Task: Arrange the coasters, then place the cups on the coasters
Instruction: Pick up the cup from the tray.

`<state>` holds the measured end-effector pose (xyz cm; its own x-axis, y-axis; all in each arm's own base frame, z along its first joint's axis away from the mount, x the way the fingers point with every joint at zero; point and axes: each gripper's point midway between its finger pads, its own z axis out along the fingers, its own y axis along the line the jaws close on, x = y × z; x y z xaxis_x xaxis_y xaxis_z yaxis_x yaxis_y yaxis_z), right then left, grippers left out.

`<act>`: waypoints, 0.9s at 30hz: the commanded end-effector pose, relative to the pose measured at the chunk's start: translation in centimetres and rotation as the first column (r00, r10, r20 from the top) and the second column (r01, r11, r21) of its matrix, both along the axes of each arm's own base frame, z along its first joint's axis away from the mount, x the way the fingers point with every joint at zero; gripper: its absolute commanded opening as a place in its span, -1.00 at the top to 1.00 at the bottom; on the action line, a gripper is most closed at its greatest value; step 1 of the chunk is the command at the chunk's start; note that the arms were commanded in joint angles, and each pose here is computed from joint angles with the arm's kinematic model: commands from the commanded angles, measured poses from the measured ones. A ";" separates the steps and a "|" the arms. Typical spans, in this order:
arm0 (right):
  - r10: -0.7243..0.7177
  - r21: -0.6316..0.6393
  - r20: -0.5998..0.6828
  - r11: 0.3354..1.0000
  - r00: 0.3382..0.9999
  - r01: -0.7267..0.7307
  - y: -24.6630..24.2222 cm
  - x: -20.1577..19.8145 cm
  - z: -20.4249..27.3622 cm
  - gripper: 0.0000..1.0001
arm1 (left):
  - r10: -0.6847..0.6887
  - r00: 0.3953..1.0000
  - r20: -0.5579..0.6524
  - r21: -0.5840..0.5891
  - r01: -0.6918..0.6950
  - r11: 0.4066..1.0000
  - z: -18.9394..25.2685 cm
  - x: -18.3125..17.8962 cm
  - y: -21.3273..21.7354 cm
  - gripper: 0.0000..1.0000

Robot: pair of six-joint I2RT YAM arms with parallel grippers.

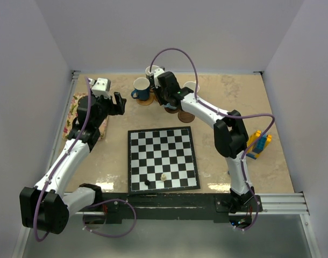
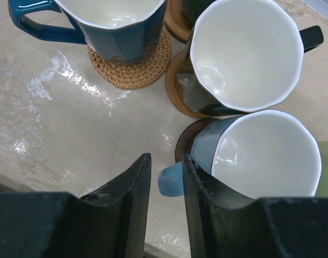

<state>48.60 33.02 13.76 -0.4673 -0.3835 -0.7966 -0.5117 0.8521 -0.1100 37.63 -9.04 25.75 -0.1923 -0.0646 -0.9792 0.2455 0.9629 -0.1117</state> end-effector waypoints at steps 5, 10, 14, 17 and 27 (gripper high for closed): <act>-0.014 -0.012 0.037 1.000 0.999 0.014 0.1 0.6 1.8 0.34 | 0.002 0.998 0.056 0.002 -0.002 1.000 1.7 -0.1 0.4 -0.53; -0.013 -0.025 0.026 1.000 1.000 0.013 -0.1 0.5 1.4 0.34 | 0.001 0.998 0.058 0.001 -0.001 1.000 1.7 -0.1 0.4 -0.53; -0.004 -0.035 0.011 0.999 1.000 0.004 0.0 0.3 0.7 0.34 | 0.001 0.998 0.059 0.001 -0.001 1.000 1.8 -0.1 0.4 -0.53; -0.001 -0.039 0.003 0.999 1.000 0.001 0.0 0.3 0.3 0.34 | 0.001 0.998 0.061 0.001 -0.001 1.000 1.8 -0.2 0.4 -0.53; 0.000 -0.042 0.001 0.999 1.000 0.000 -0.1 0.2 0.6 0.35 | 0.002 0.998 0.065 0.000 -0.002 1.000 2.0 -0.2 0.4 -0.53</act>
